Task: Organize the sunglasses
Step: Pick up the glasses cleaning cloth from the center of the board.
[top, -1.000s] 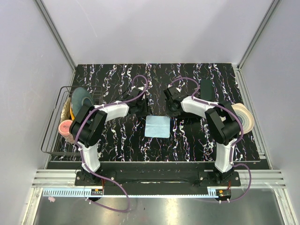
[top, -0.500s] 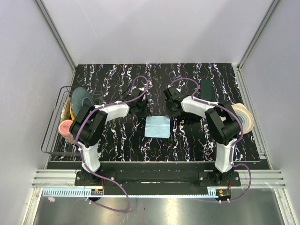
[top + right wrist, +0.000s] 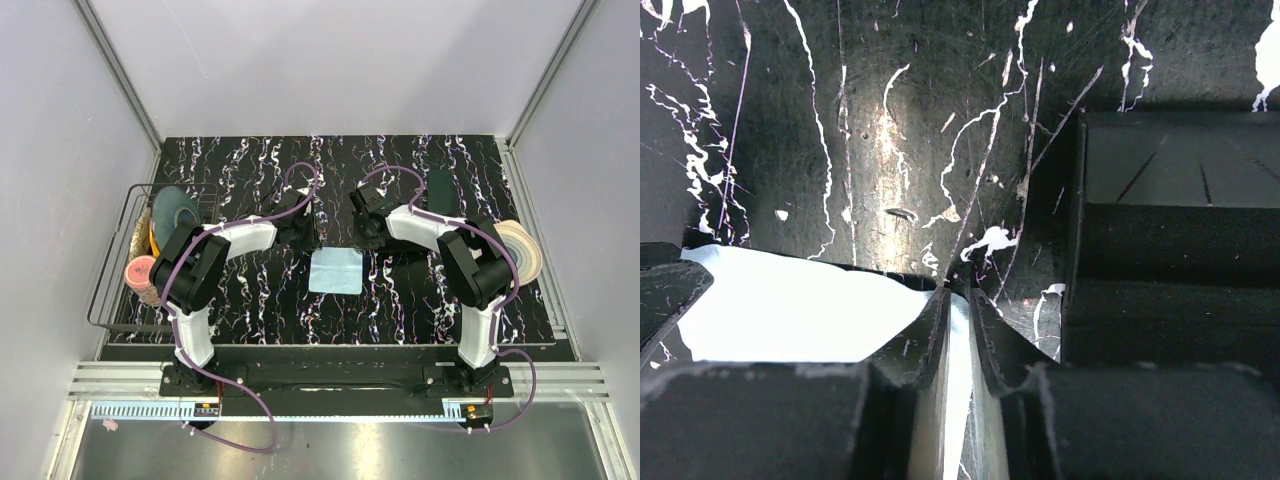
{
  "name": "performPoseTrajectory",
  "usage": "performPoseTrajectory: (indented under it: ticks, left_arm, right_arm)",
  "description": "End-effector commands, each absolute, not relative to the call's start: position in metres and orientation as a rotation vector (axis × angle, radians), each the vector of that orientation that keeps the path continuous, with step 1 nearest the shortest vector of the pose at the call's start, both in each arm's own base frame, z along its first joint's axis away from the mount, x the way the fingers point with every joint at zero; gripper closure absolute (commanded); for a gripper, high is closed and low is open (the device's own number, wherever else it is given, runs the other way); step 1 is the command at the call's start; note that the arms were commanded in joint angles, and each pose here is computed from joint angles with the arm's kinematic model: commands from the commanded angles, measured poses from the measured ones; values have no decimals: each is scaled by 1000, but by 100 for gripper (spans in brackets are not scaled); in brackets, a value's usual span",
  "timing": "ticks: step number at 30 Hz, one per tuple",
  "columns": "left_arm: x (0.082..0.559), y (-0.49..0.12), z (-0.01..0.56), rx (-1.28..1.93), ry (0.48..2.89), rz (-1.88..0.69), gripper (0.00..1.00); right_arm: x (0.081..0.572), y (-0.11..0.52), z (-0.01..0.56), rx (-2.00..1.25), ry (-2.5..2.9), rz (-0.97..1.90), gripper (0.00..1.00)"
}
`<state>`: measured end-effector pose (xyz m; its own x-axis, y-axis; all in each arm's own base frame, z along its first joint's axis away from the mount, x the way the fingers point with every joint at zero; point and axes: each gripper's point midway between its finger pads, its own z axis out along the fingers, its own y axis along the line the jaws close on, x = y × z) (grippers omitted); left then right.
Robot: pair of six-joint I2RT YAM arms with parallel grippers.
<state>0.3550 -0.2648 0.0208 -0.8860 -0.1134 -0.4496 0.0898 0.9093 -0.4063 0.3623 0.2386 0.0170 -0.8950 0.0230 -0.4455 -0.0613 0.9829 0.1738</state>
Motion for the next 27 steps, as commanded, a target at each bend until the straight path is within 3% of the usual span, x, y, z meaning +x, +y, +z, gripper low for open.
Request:
performPoseTrajectory:
  ticks: [1,4,7,12,15,23,26,27]
  left_arm:
    - [338,-257,-4,12,2688,-512,76]
    - [339,-254,-4,5,2687,-494,82]
    - [341,-251,-5,-2,2684,-471,87]
    - [340,-251,-7,0,2691,-460,94]
    - [341,-249,-7,-2,2690,-454,100]
    - [343,-252,-1,7,2676,-468,100]
    - [343,-253,2,15,2668,-476,100]
    - [343,-254,4,19,2663,-484,100]
  right_arm:
    - [359,241,17,-65,2690,255,83]
    - [359,240,18,-57,2689,251,81]
    - [361,236,24,-38,2669,232,64]
    - [365,236,30,-30,2643,227,62]
    - [363,238,27,-37,2655,237,68]
    - [360,243,28,-42,2653,281,84]
    - [360,243,27,-41,2658,289,93]
    - [360,243,28,-38,2655,291,100]
